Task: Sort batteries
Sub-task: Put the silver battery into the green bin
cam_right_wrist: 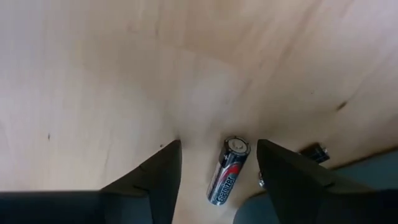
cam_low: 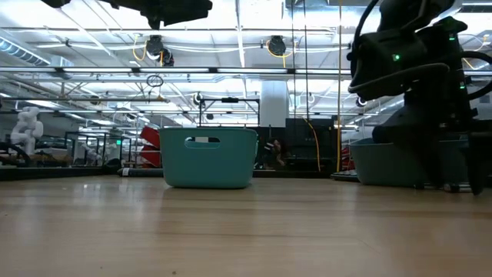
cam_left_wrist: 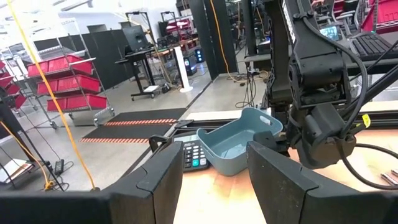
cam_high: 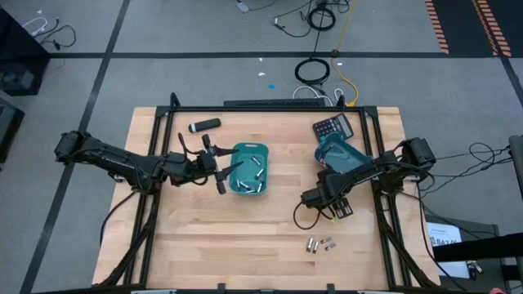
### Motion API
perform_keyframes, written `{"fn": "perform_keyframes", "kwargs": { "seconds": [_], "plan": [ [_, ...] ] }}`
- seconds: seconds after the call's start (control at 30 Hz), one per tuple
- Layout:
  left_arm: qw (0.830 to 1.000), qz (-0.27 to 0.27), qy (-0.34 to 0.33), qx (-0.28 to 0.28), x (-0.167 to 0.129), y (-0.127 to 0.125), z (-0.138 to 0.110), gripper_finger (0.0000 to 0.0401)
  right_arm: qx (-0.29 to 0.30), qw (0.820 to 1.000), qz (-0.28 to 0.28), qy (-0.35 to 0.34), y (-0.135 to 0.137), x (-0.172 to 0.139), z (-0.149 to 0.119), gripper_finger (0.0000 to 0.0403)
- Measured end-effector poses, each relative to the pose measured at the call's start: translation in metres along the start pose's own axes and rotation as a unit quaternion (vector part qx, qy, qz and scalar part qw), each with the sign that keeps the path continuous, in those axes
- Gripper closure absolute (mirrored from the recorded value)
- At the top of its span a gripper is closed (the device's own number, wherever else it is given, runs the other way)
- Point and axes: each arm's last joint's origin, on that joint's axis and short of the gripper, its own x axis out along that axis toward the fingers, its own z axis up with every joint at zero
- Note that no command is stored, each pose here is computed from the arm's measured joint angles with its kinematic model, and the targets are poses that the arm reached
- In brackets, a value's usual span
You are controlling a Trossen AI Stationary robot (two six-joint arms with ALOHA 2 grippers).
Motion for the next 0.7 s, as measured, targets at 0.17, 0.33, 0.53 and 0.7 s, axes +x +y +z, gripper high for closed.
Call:
{"fn": "perform_keyframes", "kwargs": {
  "seconds": [0.17,0.33,0.53,0.7],
  "plan": [
    [1.0,0.0,0.0,0.0,0.0,-0.0001,-0.0001,0.0215,-0.012,1.0,-0.003,-0.002,-0.0001,0.0,0.0005,0.023],
    [1.0,-0.002,0.001,0.001,-0.0004,-0.0008,-0.0002,0.0215,-0.013,1.0,-0.004,-0.003,-0.0009,0.0,0.0005,0.0274],
    [1.0,-0.002,0.001,0.001,-0.0004,-0.0009,-0.0002,0.0215,0.05,0.999,0.0,-0.002,-0.001,0.0,0.0002,0.0296],
    [1.0,-0.002,0.0,0.001,-0.0004,-0.0008,0.0001,0.0215,0.061,0.998,0.009,0.01,-0.0001,-0.0001,-0.0022,0.0278]
  ]
}}
